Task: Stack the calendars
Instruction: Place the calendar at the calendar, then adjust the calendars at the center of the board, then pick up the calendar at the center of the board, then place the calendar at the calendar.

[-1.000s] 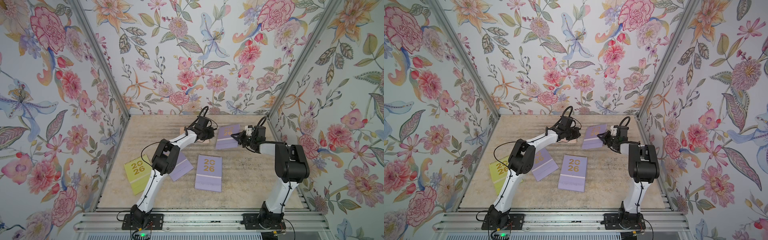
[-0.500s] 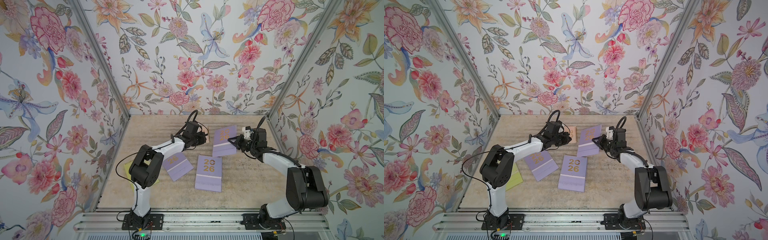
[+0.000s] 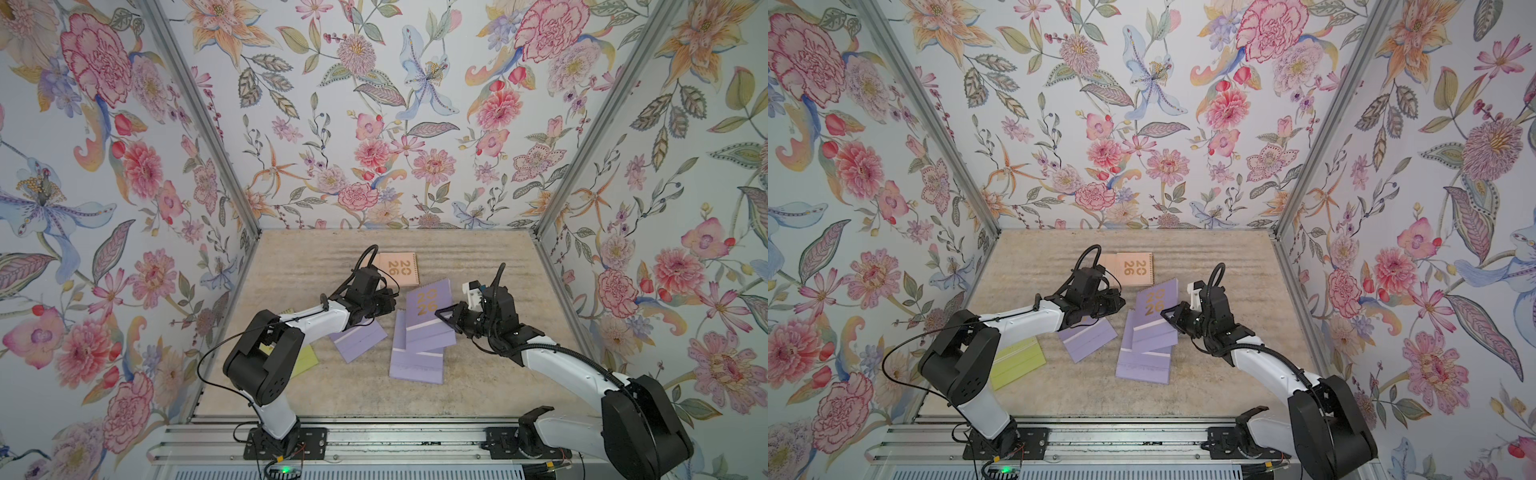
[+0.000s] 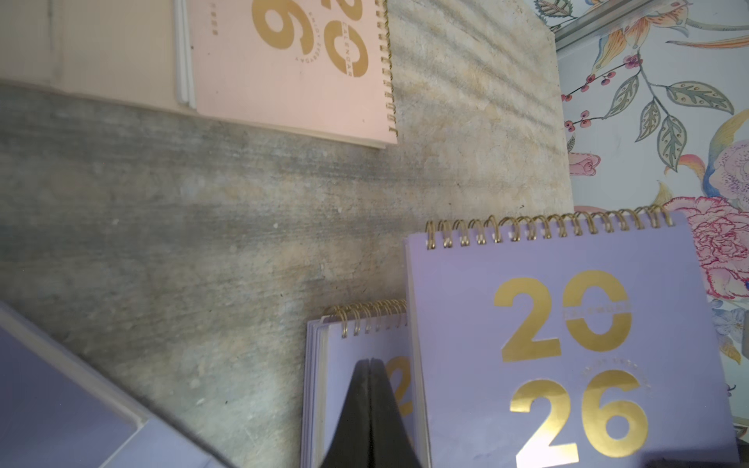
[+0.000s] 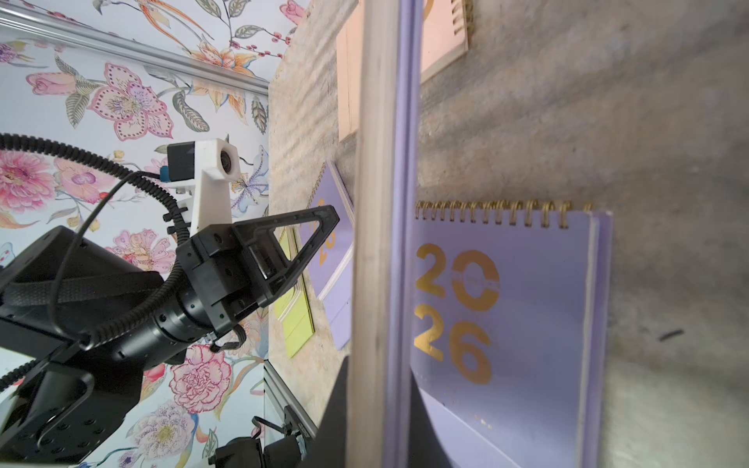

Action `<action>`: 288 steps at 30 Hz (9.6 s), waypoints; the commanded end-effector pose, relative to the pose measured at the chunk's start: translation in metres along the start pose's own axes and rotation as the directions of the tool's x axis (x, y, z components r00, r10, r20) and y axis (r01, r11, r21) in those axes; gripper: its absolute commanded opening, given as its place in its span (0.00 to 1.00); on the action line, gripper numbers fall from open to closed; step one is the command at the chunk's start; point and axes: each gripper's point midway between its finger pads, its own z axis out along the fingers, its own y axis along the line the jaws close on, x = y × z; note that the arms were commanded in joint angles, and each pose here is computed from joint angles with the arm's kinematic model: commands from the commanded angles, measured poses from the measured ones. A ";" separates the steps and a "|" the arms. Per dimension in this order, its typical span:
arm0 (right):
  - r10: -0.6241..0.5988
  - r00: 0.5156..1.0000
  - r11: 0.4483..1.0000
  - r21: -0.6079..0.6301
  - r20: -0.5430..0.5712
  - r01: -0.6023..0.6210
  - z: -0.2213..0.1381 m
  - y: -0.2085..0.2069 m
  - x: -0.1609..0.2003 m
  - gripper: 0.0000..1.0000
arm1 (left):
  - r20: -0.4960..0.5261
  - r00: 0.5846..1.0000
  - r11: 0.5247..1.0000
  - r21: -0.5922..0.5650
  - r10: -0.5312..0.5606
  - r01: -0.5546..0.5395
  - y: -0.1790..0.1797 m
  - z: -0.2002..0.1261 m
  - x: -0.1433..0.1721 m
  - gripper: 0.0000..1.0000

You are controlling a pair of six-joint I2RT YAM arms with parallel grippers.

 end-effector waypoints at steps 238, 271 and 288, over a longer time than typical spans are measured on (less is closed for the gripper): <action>-0.191 0.853 0.971 -0.223 -0.485 0.091 0.243 0.127 0.065 0.41 | 0.030 0.961 0.890 -0.369 -0.276 0.267 0.229 -0.103 0.027 0.00; -0.123 0.981 0.982 -0.160 -0.148 0.099 0.076 0.093 0.020 0.02 | 0.192 0.954 0.971 -0.026 -0.230 0.239 0.090 -0.108 -0.028 0.00; -0.004 0.999 0.990 -0.141 -0.037 -0.002 -0.023 0.022 0.021 0.03 | 0.083 0.976 0.977 0.082 -0.203 0.197 0.021 -0.045 0.012 0.00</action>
